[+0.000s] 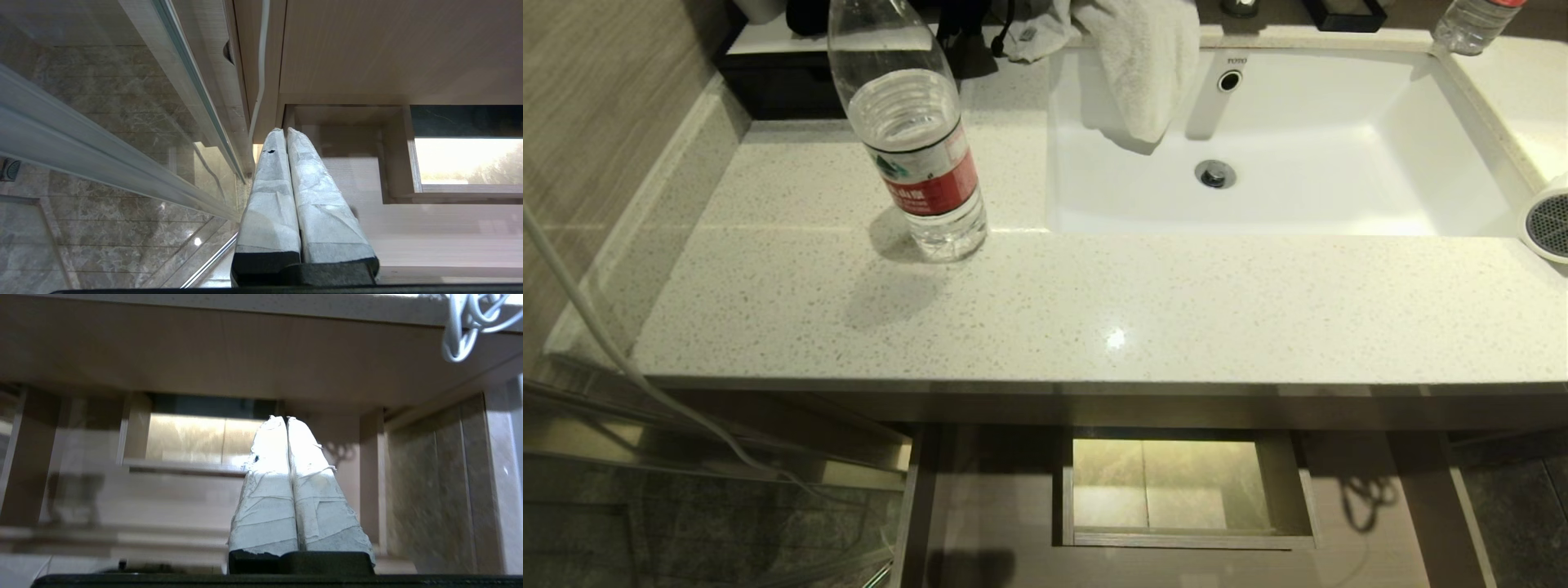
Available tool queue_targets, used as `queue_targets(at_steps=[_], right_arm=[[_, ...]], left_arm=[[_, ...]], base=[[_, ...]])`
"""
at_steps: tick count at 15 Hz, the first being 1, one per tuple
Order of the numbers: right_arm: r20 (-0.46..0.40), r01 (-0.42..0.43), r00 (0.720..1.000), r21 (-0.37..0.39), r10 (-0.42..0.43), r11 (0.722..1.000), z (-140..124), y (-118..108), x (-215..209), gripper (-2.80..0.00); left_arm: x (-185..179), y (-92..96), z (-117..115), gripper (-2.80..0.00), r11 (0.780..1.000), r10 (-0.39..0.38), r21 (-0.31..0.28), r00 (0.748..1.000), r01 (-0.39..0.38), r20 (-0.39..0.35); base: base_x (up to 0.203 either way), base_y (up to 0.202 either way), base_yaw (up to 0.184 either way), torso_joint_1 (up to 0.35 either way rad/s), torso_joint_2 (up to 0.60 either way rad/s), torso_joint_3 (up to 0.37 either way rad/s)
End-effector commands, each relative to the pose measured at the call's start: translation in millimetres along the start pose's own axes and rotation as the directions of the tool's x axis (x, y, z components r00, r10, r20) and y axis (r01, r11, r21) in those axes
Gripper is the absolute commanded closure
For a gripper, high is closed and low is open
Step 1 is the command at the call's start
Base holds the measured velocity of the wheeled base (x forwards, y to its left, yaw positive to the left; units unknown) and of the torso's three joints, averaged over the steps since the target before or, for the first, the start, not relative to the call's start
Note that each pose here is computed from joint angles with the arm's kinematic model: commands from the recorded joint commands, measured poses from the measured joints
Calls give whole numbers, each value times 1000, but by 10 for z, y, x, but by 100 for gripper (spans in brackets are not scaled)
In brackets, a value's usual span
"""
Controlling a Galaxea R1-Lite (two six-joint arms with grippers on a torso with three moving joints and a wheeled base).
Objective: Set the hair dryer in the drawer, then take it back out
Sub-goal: Pick up the hairdryer
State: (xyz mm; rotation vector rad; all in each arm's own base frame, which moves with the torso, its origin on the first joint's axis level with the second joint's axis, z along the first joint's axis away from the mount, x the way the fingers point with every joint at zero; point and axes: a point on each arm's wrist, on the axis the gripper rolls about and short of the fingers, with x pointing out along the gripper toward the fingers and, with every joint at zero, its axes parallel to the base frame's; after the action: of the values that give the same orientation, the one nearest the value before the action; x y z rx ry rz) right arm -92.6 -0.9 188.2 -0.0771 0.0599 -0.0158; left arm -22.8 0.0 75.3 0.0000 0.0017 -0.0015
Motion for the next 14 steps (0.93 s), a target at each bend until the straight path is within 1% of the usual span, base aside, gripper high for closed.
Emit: queue_targets(at_steps=[1,2,4,7,9,10,12,13,14], right_arm=[[-97,3,995,-4,-3,1000,375,-31,68,0],[-139,22,990,-10,-23,1000,578,-52,176,0],[-196,64,978,-24,-68,998,939,-87,382,0],[-238,88,966,-54,-99,995,1319,-117,645,0],[-257,98,960,-58,-110,993,1495,-125,837,0],[-285,98,952,-62,-112,993,1564,-127,993,0],[-347,99,929,-92,-125,991,1680,-139,1348,0],[-364,122,918,-119,-158,985,1718,-164,1453,0],[-375,154,904,-164,-206,974,1741,-206,1507,0]], left_arm=[[0,0,0,0,1000,0,0,1000,0,0],[0,0,0,0,1000,0,0,1000,0,0],[0,0,0,0,1000,0,0,1000,0,0],[0,0,0,0,1000,0,0,1000,0,0],[0,0,0,0,1000,0,0,1000,0,0],[0,0,0,0,1000,0,0,1000,0,0],[0,0,0,0,1000,0,0,1000,0,0],[1,0,0,0,1000,0,0,1000,0,-1],[0,0,0,0,1000,0,0,1000,0,0]], base=[[0,0,0,0,0,0],[0,0,0,0,0,0],[0,0,0,0,0,0],[0,0,0,0,0,0],[0,0,0,0,0,0],[0,0,0,0,0,0],[0,0,0,0,0,0],[0,0,0,0,0,0],[0,0,0,0,0,0]])
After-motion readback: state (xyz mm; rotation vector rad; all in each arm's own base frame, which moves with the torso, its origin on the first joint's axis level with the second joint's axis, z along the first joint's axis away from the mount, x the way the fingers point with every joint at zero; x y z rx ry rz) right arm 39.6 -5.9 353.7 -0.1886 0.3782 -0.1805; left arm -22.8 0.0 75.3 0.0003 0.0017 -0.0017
